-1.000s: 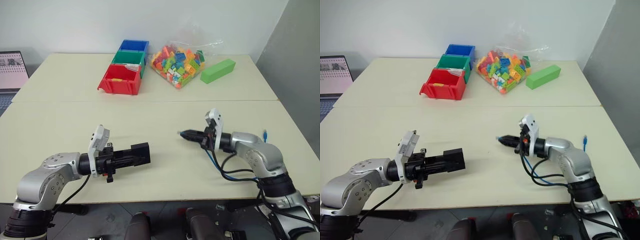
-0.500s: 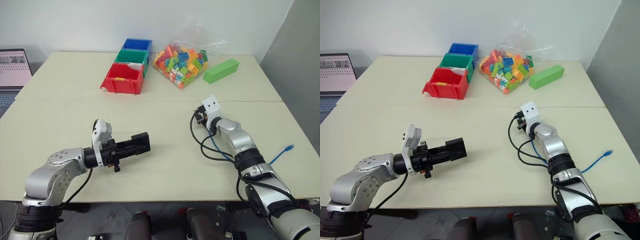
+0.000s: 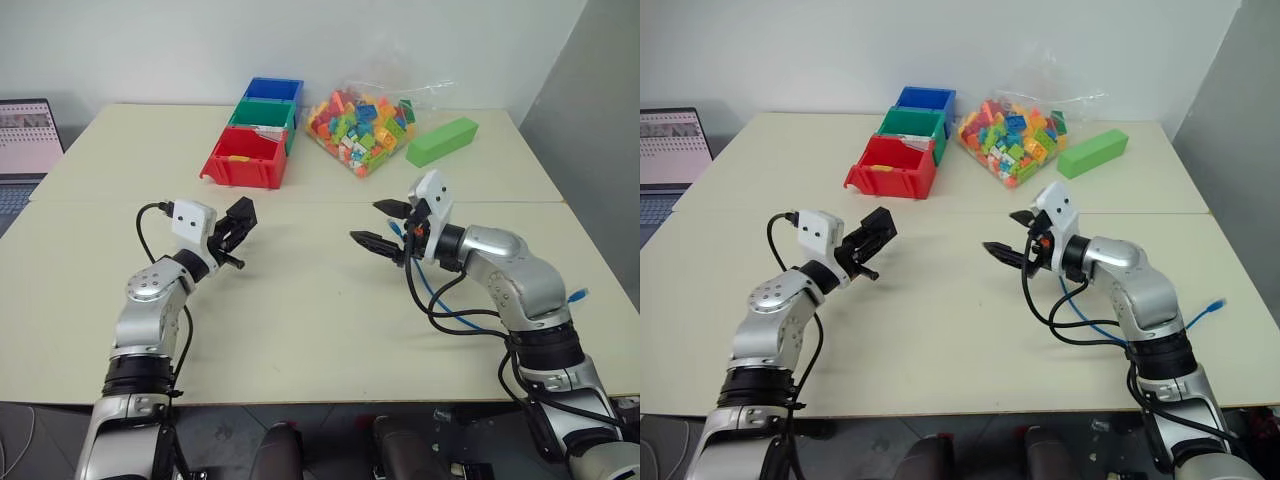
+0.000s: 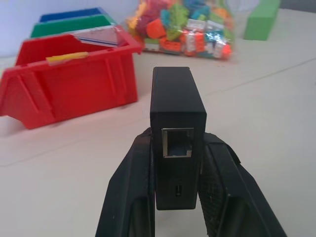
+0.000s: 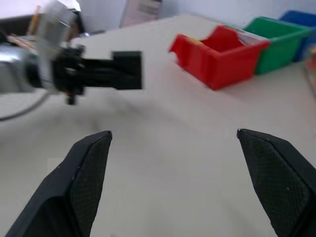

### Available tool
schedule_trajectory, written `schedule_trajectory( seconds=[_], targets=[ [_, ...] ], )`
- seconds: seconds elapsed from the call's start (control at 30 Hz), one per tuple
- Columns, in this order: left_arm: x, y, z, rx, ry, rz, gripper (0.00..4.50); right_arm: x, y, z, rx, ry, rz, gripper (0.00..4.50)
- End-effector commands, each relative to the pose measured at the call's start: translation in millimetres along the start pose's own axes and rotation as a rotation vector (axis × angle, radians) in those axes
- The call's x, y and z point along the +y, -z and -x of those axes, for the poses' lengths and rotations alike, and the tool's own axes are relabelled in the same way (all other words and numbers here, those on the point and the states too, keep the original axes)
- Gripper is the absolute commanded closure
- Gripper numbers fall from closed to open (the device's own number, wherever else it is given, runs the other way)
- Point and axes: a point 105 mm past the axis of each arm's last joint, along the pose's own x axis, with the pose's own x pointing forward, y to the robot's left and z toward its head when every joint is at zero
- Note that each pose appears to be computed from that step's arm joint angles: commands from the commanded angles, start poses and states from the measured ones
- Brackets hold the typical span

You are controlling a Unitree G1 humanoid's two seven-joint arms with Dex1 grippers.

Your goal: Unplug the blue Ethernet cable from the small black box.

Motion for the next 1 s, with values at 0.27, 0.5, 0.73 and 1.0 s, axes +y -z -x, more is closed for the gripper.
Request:
schedule_trajectory(
  seconds=[0.27, 0.5, 0.73, 1.0],
  targets=[
    [16.1, 34.7, -3.4, 0.006, -0.186, 0.027, 3.72, 27.2, -11.4, -0.6, 0.067, -0.114, 0.068, 0.20],
    [15.0, 43.9, 2.6, 0.023, -0.164, 0.075, 2.01, 25.6, -2.0, -4.4, 0.109, -0.095, 0.116, 0.19],
    [4.3, 41.1, 16.1, 0.044, -0.090, 0.067, 0.73, 28.4, 2.2, -5.1, 0.120, -0.102, 0.125, 0.19],
    [16.3, 33.1, 69.4, 0.211, -0.089, -0.010, 0.73, 12.5, 21.5, 7.4, 0.124, 0.025, 0.144, 0.19]
  ],
)
